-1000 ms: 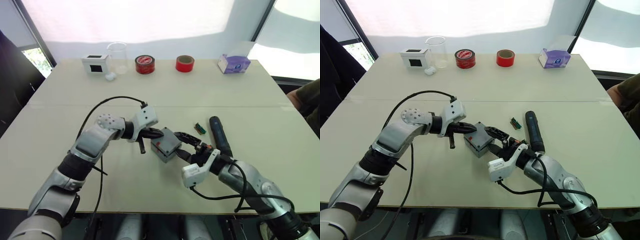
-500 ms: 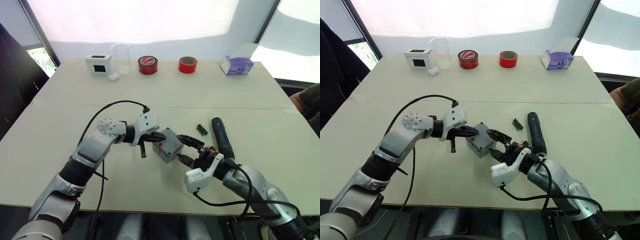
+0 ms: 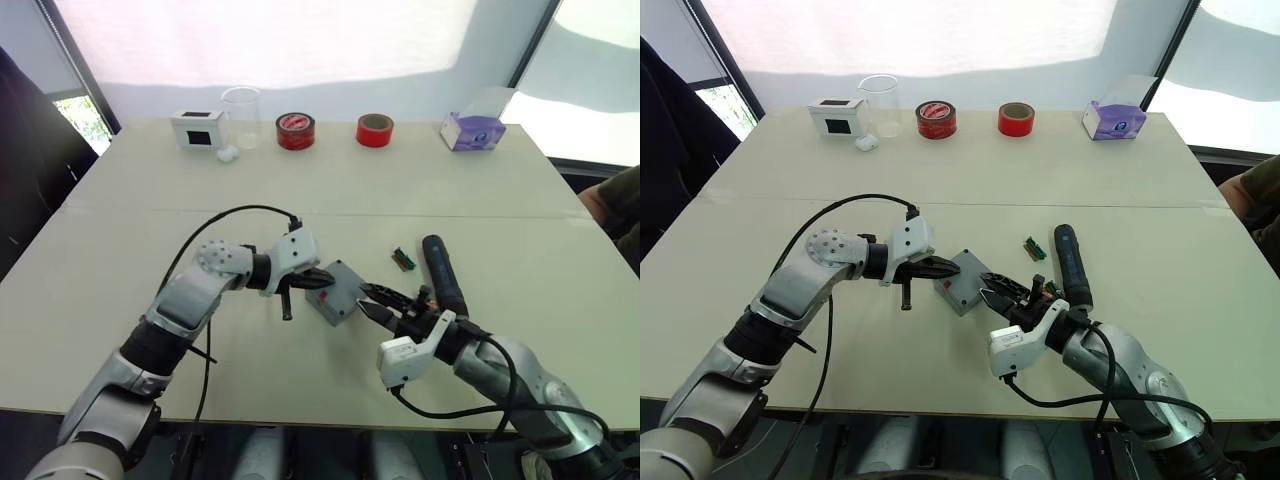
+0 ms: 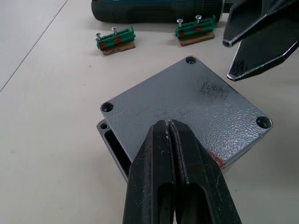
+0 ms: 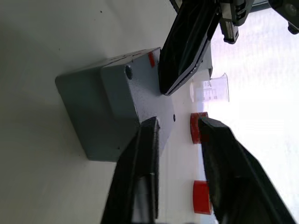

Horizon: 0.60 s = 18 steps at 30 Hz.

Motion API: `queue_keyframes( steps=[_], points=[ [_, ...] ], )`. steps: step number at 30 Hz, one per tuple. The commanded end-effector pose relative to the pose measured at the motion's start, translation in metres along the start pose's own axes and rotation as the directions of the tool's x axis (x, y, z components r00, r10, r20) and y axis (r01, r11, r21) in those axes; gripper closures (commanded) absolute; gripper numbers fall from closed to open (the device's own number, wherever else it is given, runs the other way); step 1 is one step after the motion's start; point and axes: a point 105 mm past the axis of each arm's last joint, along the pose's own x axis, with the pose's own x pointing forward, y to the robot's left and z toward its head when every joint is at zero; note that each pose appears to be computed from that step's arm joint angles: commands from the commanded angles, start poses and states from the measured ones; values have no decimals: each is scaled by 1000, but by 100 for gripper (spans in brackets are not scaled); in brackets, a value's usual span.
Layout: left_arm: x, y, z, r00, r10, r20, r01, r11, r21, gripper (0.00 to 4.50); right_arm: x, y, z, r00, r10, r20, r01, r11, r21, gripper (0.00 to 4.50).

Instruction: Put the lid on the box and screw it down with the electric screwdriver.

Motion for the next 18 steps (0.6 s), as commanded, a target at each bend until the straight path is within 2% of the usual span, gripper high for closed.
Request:
queue_keyframes(
  steps=[1,5,7,8,11,13,15,18],
  points=[
    [5,-9,-45,988,-29,-151,11,993,-114,450,0,-9,3,1000,-28,10,28,1000,12,448],
    [2,-6,-39,992,-11,-123,-5,991,-132,450,-2,-9,1,1000,-29,6,28,999,19,448],
    [-3,4,-28,997,32,-77,-43,988,-149,450,-5,-13,-4,999,-51,-7,52,995,82,448],
    [-6,9,-23,997,53,-57,-62,986,-155,450,-6,-17,-9,997,-75,-32,80,984,160,448],
    [-14,16,-8,997,81,9,-77,977,-199,450,-12,-16,-13,998,-61,-29,67,914,401,448],
    [-18,21,5,993,94,73,-73,964,-255,450,-15,-15,-14,999,-53,-12,51,828,559,448],
    [-21,21,14,990,87,115,-49,955,-293,450,-16,-14,-15,999,-43,-7,38,767,641,448],
    [-24,18,19,989,62,135,-15,947,-321,450,-16,-6,-11,1000,14,20,-24,720,694,448]
  ],
)
